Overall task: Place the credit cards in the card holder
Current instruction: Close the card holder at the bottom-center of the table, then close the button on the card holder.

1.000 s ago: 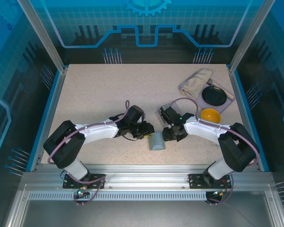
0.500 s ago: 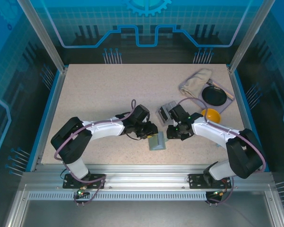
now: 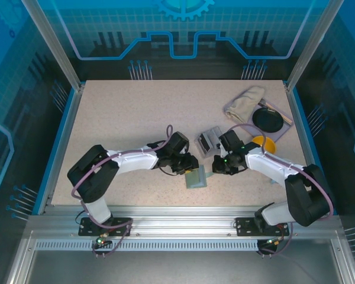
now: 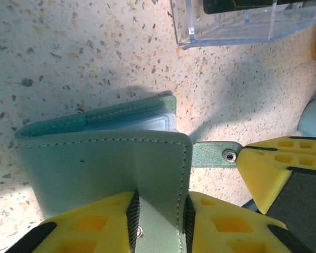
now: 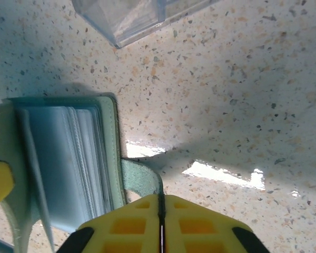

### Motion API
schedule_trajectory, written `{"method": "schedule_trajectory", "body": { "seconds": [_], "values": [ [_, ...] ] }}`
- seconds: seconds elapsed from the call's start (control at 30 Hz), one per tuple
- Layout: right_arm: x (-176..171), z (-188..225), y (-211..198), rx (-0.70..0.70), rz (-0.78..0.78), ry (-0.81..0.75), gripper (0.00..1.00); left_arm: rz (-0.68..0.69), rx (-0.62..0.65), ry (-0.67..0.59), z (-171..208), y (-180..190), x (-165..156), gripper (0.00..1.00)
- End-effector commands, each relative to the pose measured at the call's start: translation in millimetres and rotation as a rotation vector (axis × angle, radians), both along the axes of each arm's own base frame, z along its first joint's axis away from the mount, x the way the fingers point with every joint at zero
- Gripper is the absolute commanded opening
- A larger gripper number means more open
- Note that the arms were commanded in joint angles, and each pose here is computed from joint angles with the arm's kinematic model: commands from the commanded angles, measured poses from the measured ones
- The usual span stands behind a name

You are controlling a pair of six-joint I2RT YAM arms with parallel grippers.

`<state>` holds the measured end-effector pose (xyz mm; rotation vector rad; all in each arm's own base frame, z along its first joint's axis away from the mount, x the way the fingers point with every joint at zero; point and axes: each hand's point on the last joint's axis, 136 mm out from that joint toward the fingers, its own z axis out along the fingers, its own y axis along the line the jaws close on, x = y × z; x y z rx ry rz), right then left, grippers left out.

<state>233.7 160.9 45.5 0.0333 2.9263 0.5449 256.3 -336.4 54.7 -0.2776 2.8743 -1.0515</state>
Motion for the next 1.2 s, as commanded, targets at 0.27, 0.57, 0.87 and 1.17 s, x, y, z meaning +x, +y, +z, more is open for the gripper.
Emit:
{"method": "schedule_trajectory", "body": {
  "seconds": [0.27, 0.57, 0.87, 1.17],
  "values": [
    [-2.5, 23.4, 32.1, 0.264, 0.098, -0.032, 0.03, -0.012, 0.044, 0.046, -20.2, -6.8, -1.5, 0.31],
    [-0.1, 14.0, 33.6, 0.262, 0.080, 0.010, 0.03, 0.016, 0.021, -0.064, 16.1, -0.3, 2.0, 0.44],
    [1.0, 16.8, 35.6, 0.274, 0.078, 0.010, 0.03, 0.038, 0.173, -0.061, 3.1, 50.6, -20.5, 0.44],
    [-2.4, 18.4, 36.6, 0.285, 0.087, 0.018, 0.04, 0.005, 0.148, 0.007, -28.5, 28.2, -20.7, 0.37]
  ]
}}
